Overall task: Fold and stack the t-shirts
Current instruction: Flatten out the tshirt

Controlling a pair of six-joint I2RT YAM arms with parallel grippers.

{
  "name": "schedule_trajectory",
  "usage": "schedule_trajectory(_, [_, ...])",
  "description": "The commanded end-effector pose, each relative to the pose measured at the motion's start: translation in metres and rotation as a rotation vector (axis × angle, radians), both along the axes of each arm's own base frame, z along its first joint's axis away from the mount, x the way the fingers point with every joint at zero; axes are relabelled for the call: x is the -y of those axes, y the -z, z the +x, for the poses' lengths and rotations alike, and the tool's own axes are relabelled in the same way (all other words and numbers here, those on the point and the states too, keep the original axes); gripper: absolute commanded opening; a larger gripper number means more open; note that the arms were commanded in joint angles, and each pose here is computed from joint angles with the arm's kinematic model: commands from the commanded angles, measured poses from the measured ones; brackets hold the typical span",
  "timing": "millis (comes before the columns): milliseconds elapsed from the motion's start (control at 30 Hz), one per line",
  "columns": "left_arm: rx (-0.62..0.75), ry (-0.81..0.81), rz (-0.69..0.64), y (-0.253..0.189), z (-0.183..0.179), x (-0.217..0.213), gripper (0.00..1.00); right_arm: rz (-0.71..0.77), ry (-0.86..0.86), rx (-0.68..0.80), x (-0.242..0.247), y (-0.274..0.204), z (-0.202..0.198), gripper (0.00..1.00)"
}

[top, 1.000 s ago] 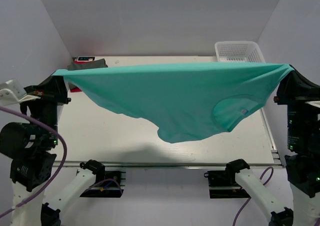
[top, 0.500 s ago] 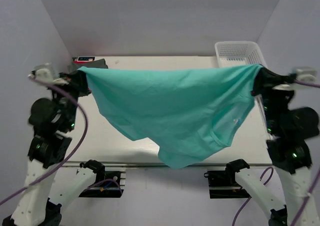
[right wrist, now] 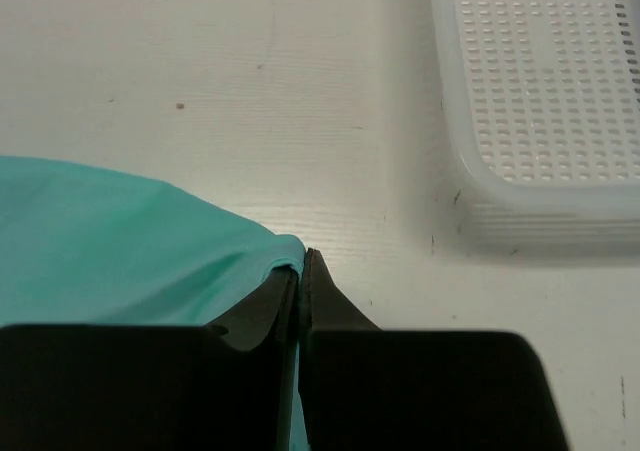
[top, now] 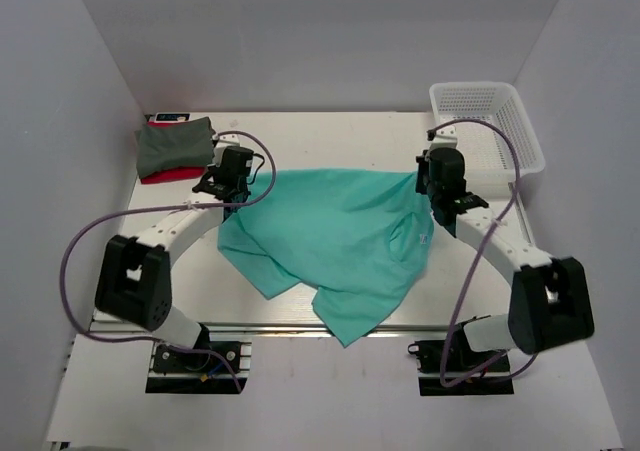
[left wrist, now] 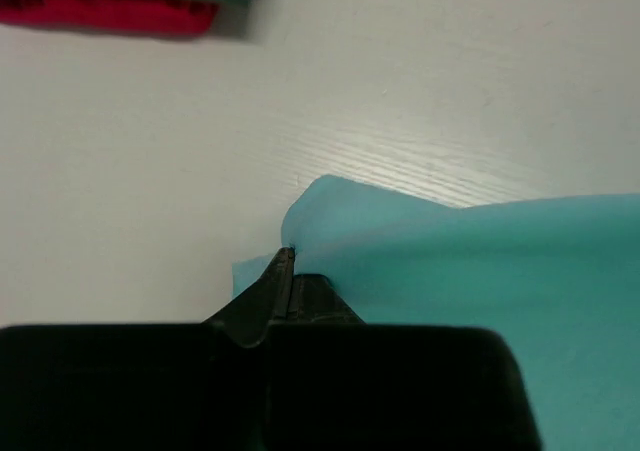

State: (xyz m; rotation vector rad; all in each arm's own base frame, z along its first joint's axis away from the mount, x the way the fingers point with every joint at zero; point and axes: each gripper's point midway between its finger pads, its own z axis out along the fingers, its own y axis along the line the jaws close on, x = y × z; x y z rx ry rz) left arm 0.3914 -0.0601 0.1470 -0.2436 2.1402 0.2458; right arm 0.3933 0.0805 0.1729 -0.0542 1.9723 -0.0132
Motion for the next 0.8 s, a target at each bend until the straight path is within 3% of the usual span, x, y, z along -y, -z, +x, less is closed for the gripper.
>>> schedule_trajectory(0, [0.065,-0.048,-0.042,-0.009,0.037,-0.002,0.00,0.039,0.062,0.118,0.000,-0.032,0.051,0.00])
schedule_trajectory(100, [0.047,-0.067,-0.042,0.000,0.063,-0.005,0.00,0.028,0.079,0.079,0.001,-0.016,0.075,0.00])
schedule_trajectory(233, [-0.060,-0.098,-0.017,0.046,0.091,-0.015,0.00,-0.001,0.142,0.072,0.008,-0.013,0.107,0.00])
schedule_trajectory(367, [-0.077,-0.127,-0.028,0.056,0.114,-0.028,0.00,-0.041,0.145,0.021,0.008,0.006,0.132,0.00])
schedule_trajectory(400, [-0.090,-0.125,-0.039,0.061,0.123,-0.029,0.04,-0.053,0.145,-0.014,0.009,0.019,0.134,0.00])
schedule_trajectory(433, [-0.101,-0.117,-0.044,0.062,0.126,-0.027,0.32,-0.050,0.144,0.006,0.007,0.008,0.146,0.00])
schedule_trajectory(467, [-0.126,-0.127,-0.038,0.064,0.126,-0.032,0.47,-0.061,0.141,-0.020,0.007,0.012,0.145,0.00])
schedule_trajectory(533, [-0.110,-0.128,-0.050,0.054,0.138,-0.033,0.77,-0.068,0.125,-0.012,0.003,0.005,0.153,0.44])
schedule_trajectory(567, [-0.117,-0.128,-0.048,0.052,0.137,-0.033,1.00,-0.076,0.119,-0.020,0.002,0.004,0.153,0.90])
schedule_trajectory(767, [-0.099,-0.092,-0.086,0.016,0.121,-0.028,1.00,-0.023,0.080,0.027,-0.003,-0.045,0.128,0.90])
